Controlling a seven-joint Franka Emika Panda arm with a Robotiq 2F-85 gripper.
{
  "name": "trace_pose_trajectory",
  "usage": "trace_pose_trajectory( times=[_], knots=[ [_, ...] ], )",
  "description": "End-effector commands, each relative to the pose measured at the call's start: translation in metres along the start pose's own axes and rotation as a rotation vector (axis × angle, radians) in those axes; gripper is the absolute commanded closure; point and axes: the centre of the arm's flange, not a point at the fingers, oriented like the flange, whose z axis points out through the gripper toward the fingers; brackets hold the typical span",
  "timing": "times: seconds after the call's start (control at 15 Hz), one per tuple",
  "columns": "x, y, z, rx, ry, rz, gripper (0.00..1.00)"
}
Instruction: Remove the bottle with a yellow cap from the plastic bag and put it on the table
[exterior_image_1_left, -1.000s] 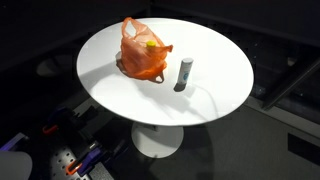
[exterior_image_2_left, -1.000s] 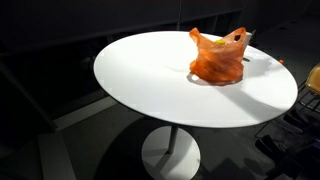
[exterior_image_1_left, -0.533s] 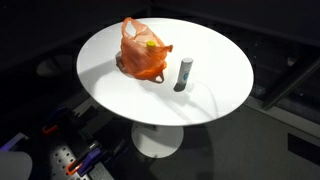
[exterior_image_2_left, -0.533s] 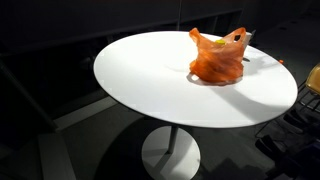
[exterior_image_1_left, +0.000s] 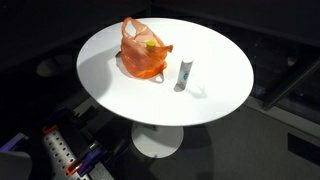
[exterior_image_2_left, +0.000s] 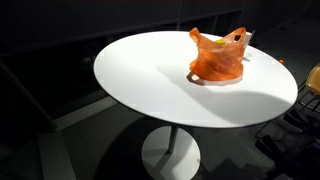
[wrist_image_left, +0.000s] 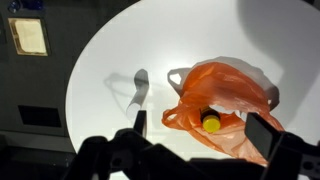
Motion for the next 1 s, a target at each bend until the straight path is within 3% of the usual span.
trace_pose_trajectory(
  times=[0.0,0.2,0.33,0.6,0.93],
  knots=[
    [0.037,-0.009,0.004,0.002,0.004,0.051,0.0],
    [0.051,-0.017,0.025,0.04,-0.032,0.106,0.0],
    [0.037,-0.017,0.028,0.027,-0.034,0.073,0.0],
    [0.044,-0.018,0.035,0.033,-0.046,0.075,0.0],
    [0.074,-0.029,0.076,0.05,-0.029,0.044,0.0]
  ],
)
